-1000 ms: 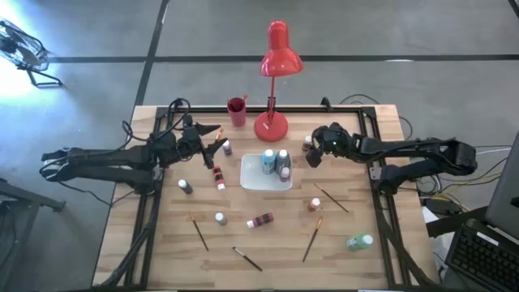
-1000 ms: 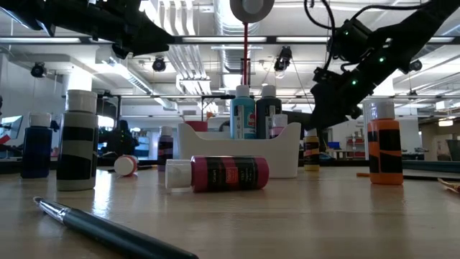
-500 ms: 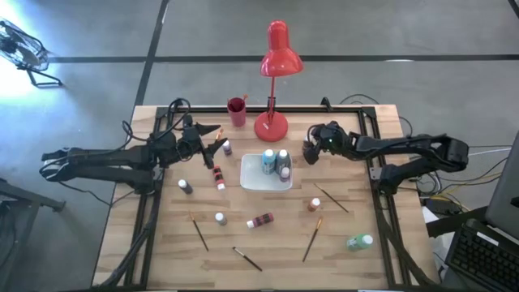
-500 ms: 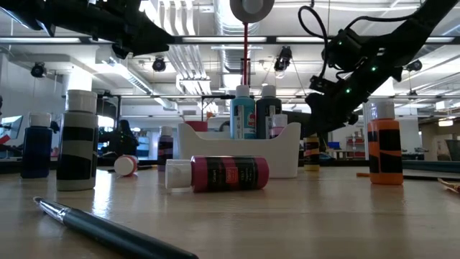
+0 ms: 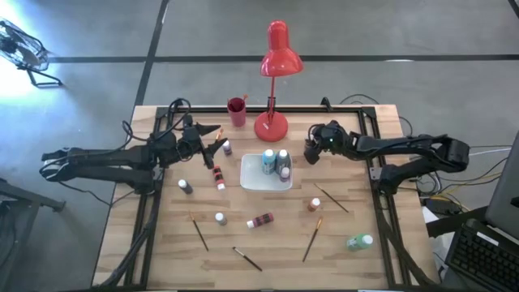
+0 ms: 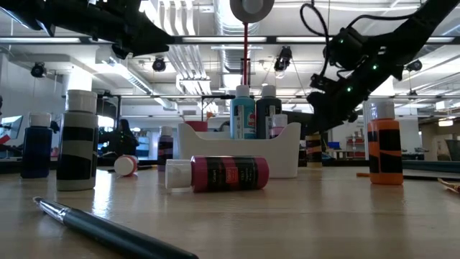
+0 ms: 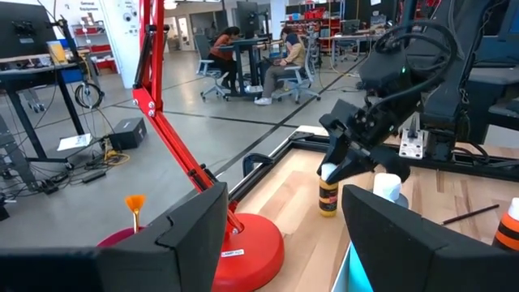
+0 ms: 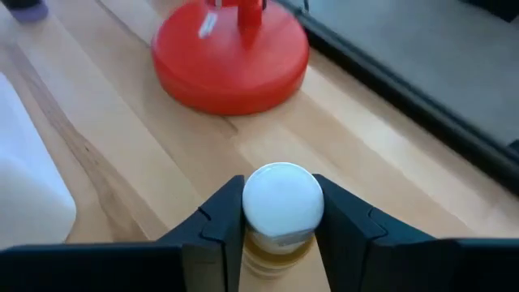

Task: Pick & Place Paint Supplies
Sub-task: Put the yellow paint bottle into the white bin

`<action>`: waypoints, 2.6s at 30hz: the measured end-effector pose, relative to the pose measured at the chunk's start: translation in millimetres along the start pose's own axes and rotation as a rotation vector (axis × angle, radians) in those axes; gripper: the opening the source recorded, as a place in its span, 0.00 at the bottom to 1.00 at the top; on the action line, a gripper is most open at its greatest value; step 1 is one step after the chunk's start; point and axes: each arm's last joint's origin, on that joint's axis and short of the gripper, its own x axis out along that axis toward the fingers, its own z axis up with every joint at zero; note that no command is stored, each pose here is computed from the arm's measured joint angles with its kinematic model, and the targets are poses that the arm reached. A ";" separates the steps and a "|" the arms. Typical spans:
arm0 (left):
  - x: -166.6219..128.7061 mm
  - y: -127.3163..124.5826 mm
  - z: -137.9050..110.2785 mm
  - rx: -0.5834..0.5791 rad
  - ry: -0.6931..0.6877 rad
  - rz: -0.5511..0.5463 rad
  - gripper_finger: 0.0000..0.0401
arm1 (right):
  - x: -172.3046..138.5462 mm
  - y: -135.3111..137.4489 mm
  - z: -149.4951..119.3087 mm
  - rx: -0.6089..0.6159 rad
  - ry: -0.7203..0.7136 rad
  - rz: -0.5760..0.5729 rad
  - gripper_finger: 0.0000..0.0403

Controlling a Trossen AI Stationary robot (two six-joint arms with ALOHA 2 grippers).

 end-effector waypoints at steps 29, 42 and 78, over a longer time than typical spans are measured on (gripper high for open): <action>-0.1 -0.2 -2.1 -0.002 0.017 -0.001 0.62 | -168.6 82.5 90.6 -0.176 -0.443 0.697 0.27; -0.1 -0.2 -2.6 0.000 0.022 -0.001 0.62 | -145.5 157.3 88.7 -0.219 -0.312 0.743 0.27; -0.1 -0.2 -3.4 0.003 0.029 -0.001 0.62 | -24.0 202.3 29.8 -0.106 -0.101 0.115 0.27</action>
